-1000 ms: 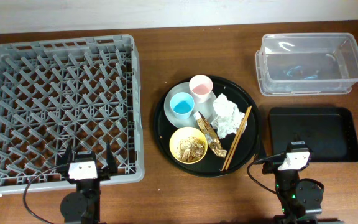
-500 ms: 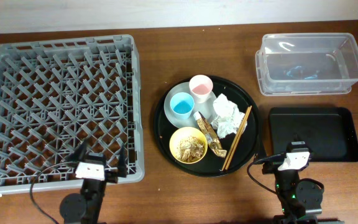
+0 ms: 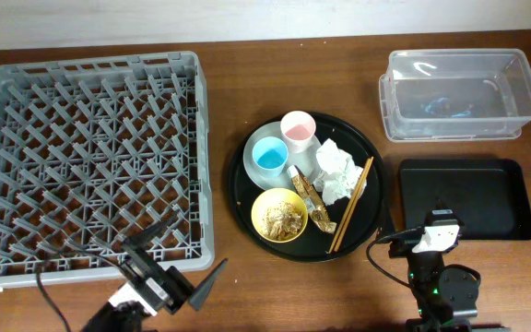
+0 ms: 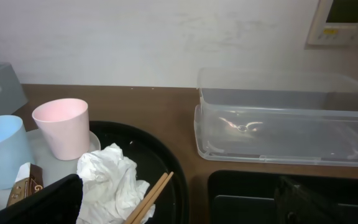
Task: Sort waste into correct bins and load items into the dishwasher rack
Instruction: 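Reach the left gripper over the tray to the light blue cup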
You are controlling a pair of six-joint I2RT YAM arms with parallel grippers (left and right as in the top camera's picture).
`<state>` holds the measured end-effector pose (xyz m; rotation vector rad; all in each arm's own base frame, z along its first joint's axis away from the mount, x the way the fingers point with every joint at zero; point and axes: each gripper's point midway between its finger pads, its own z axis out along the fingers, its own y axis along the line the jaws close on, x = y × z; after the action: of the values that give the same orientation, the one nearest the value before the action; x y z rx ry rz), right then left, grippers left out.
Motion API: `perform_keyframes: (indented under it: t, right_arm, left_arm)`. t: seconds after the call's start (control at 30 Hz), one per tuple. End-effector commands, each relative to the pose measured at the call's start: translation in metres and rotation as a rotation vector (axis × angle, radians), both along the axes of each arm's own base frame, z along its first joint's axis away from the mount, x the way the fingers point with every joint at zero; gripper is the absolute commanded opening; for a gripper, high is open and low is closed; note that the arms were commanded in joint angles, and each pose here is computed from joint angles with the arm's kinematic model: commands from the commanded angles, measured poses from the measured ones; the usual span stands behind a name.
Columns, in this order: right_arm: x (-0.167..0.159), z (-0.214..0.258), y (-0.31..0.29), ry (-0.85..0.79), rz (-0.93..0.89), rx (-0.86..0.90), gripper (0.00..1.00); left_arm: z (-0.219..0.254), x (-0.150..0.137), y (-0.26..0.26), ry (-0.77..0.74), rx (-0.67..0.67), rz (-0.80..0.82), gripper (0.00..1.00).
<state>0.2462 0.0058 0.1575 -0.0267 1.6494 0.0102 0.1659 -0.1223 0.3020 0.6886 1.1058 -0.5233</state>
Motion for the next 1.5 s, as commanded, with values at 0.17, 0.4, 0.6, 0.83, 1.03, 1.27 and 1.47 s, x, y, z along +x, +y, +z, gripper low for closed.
perform_keyframes:
  t: [0.17,0.4,0.6,0.83,1.03,1.27,1.47]
  right_arm:
    - [0.0,-0.002,-0.003,0.001,-0.012,-0.006,0.99]
    - [0.0,-0.002,-0.003,0.001,-0.012,-0.006,0.99]
    - [0.0,-0.002,-0.003,0.001,-0.012,-0.006,0.99]
    - [0.0,-0.002,-0.003,0.001,-0.012,-0.006,0.99]
    - [0.0,-0.002,-0.003,0.001,-0.012,-0.006,0.99]
    - [0.0,-0.002,-0.003,0.001,-0.012,-0.006,0.99]
    - [0.0,-0.002,-0.003,0.001,-0.012,-0.006,0.99]
  left_arm:
    - [0.105,0.025,-0.026,0.381,0.138,-0.292,0.99]
    - [0.127,0.055,-0.039,0.59,0.072,-0.716,1.0]
    - [0.101,0.105,-0.057,0.718,0.056,-0.487,0.99]
    - [0.038,0.142,-0.073,0.902,0.392,0.121,0.99]
    - [-0.009,0.135,-0.115,1.082,0.718,0.051,0.99]
    - [-0.057,0.142,-0.152,1.148,0.808,-0.015,0.99]
    - [-0.105,0.187,-0.153,1.15,0.868,0.151,0.68]
